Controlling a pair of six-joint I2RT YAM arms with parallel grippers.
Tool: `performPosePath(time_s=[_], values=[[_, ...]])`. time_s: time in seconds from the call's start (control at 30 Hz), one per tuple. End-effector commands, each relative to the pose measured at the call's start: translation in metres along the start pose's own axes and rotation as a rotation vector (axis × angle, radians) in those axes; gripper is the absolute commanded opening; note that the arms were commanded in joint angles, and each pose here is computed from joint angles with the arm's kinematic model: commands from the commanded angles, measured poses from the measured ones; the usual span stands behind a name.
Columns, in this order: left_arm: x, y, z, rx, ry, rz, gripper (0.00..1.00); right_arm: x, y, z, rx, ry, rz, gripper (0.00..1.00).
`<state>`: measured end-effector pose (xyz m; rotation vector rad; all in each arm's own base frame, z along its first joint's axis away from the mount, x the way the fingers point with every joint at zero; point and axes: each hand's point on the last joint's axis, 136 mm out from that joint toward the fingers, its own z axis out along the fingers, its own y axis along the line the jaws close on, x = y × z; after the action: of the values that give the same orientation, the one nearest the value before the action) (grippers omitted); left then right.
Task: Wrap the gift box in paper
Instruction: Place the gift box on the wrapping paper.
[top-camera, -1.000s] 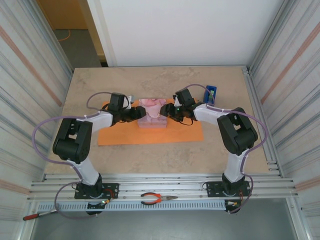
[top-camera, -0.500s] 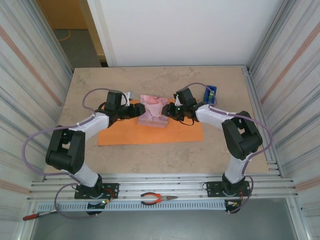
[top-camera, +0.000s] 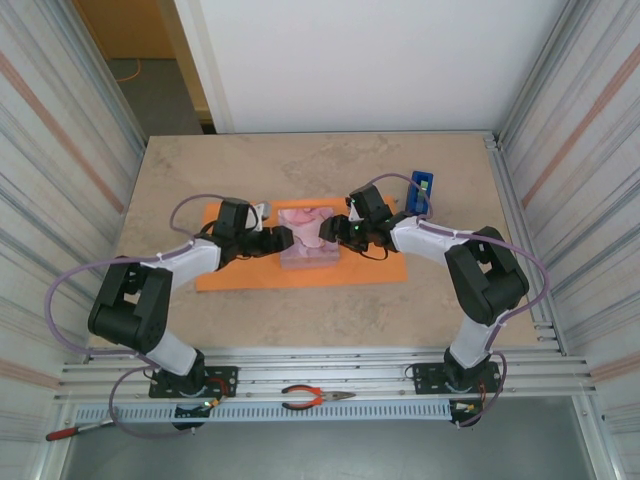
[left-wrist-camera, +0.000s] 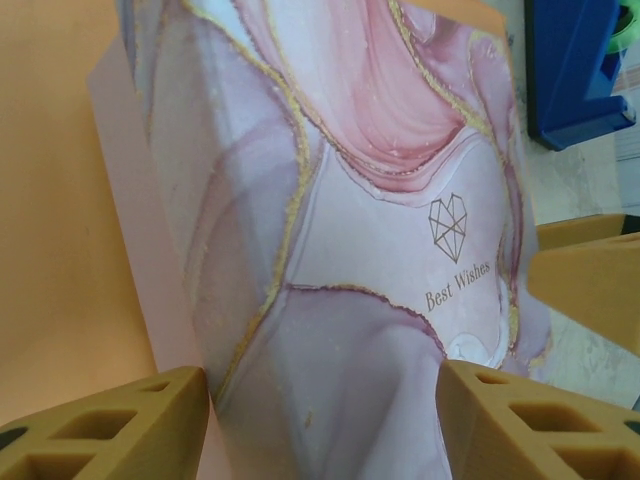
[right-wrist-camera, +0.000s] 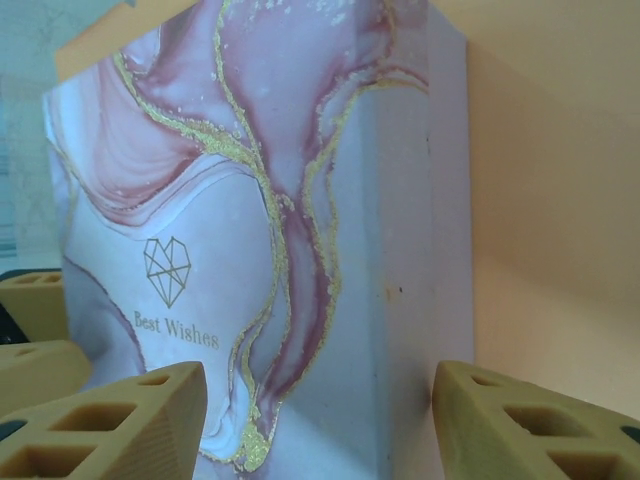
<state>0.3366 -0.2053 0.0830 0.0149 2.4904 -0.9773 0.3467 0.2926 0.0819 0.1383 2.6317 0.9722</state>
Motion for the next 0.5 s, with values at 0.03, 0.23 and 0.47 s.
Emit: performPosePath(time_s=[0.03, 0.23, 0.47], values=[[-0.007, 0.010, -0.001, -0.006, -0.028, -0.016, 0.64, 0.003, 0.001, 0.001, -0.002, 0.008, -0.003, 0.62], [-0.013, 0.009, -0.003, 0.002, -0.032, -0.016, 0.65, 0.003, -0.002, 0.000, 0.011, 0.006, -0.005, 0.62], [-0.020, -0.004, 0.001, 0.066, -0.021, -0.001, 0.57, 0.004, -0.003, 0.005, 0.009, 0.013, 0.004, 0.54]])
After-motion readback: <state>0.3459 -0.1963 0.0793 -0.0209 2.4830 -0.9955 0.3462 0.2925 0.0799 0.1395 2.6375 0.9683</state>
